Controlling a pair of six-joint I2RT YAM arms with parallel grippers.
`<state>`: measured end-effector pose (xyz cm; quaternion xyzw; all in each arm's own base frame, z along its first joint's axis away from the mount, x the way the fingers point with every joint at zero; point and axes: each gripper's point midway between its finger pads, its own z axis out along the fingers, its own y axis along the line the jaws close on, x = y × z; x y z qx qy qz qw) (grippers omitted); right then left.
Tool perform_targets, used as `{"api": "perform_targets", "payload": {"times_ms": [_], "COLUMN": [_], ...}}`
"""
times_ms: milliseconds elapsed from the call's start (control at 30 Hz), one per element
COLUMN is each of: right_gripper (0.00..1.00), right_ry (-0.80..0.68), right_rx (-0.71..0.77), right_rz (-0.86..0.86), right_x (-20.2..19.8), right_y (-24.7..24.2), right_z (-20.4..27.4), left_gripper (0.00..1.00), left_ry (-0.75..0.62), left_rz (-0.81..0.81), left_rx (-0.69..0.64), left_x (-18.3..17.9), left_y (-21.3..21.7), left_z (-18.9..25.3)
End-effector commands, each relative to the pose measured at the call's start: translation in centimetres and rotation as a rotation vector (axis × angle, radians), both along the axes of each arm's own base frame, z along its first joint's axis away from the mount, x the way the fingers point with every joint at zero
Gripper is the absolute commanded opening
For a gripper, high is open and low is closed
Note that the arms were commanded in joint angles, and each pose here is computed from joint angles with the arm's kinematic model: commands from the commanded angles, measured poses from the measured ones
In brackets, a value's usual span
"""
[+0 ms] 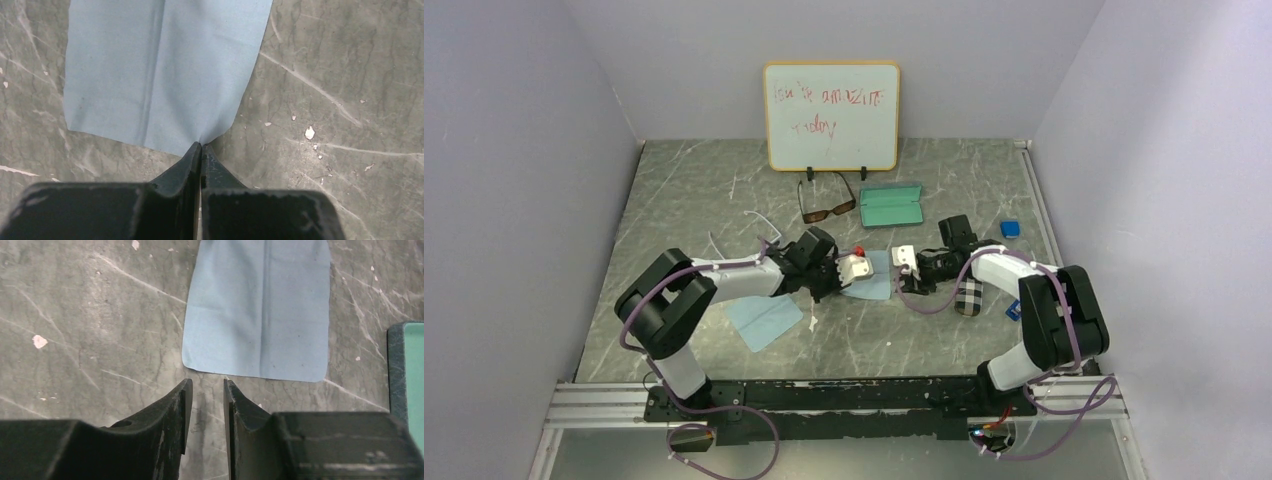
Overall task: Organize the sunglasses
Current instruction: Fold the glasses cleaning cloth at the center of the board.
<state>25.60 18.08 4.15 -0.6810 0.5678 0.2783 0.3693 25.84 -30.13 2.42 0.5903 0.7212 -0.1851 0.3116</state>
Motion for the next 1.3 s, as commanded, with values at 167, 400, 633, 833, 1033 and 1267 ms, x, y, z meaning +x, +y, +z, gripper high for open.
{"api": "perform_targets", "payload": {"times_ms": [167, 400, 633, 833, 1033, 1267], "right_gripper": [0.35, 0.36, 0.36, 0.35, 0.33, 0.28], "right_ry": [-0.054, -0.074, -0.140, -0.152, -0.151, -0.135], "right_rx": [0.068, 0.006, -0.083, -0.140, -0.173, -0.214], "right_rz": [0.091, 0.120, 0.133, 0.156, 0.156, 0.158], "right_x": [-1.3, -1.6, -1.3, -1.6, -1.5, -1.4], "right_y": [0.9, 1.4, 2.0, 2.0, 2.3, 2.0], "right_z": [1.5, 0.0, -1.3, -2.3, -2.9, -3.6], "left_gripper": [0.05, 0.05, 0.05, 0.05, 0.05, 0.05], "left_ry": [-0.015, 0.001, 0.014, 0.020, 0.024, 0.026], "left_rz": [0.001, 0.002, 0.001, 0.003, 0.001, 0.000], "left_rx": [-0.131, -0.132, -0.129, -0.131, -0.133, -0.137], "left_x": [0.5, 0.4, 0.4, 0.5, 0.4, 0.4], "left_y": [-1.2, -1.1, -1.1, -1.0, -0.9, -0.8], "left_z": [2.8, 2.5, 2.3, 2.2, 2.2, 2.3]}}
